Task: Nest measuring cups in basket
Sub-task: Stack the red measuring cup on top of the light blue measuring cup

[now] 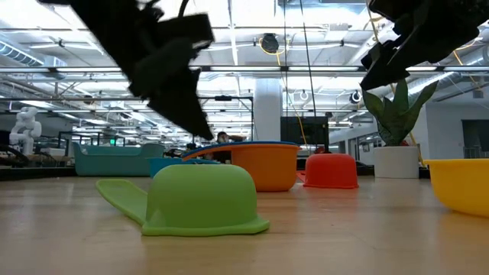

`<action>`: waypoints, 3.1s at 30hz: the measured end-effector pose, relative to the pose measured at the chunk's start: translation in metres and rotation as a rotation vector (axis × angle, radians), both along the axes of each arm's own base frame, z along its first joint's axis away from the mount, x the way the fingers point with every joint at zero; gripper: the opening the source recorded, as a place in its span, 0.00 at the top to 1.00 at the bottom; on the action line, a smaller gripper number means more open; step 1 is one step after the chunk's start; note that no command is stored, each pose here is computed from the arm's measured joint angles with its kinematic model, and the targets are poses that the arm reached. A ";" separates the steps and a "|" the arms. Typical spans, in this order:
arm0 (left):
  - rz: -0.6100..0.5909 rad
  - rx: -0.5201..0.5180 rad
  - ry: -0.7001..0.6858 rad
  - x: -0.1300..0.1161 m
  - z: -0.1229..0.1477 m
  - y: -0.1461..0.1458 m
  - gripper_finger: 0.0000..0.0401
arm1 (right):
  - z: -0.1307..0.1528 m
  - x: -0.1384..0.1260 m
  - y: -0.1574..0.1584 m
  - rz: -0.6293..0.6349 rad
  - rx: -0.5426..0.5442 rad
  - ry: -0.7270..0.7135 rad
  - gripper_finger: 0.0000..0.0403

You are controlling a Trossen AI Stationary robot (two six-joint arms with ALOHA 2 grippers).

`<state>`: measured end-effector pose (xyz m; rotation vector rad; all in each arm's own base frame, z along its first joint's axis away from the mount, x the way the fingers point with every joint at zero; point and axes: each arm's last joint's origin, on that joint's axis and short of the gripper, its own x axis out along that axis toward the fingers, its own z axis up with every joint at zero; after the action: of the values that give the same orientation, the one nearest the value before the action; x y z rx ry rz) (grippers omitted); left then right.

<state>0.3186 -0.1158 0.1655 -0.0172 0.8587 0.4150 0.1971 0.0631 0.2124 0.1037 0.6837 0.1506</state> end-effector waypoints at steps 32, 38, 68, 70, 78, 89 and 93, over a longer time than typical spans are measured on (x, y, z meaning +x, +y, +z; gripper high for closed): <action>-0.111 -0.037 -0.056 -0.010 -0.036 0.018 0.60 | 0.000 0.000 0.000 -0.018 0.022 0.004 0.44; -0.119 -0.030 -0.045 -0.010 -0.036 0.018 0.64 | 0.000 0.000 0.000 -0.009 0.010 0.001 0.44; -0.071 -0.056 -0.140 -0.036 0.014 0.008 0.36 | 0.011 0.024 -0.020 -0.305 -0.150 -0.245 0.44; -0.063 -0.060 -0.186 -0.037 0.024 0.009 0.36 | 0.010 0.029 -0.028 -0.336 -0.107 -0.246 0.44; -0.007 -0.065 -0.386 -0.053 0.076 0.023 0.36 | 0.000 0.041 -0.055 -0.429 -0.027 -0.207 0.44; -0.021 -0.031 -0.456 -0.067 0.101 0.031 0.36 | -0.019 0.055 -0.058 -0.486 0.064 -0.117 0.44; -0.043 -0.016 -0.441 -0.066 0.099 0.028 0.36 | -0.026 0.065 -0.056 -0.495 0.068 -0.082 0.44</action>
<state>0.2522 -0.0878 0.2644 -0.1014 0.4273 0.3465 0.2618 0.0074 0.1860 0.3262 0.5539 -0.2961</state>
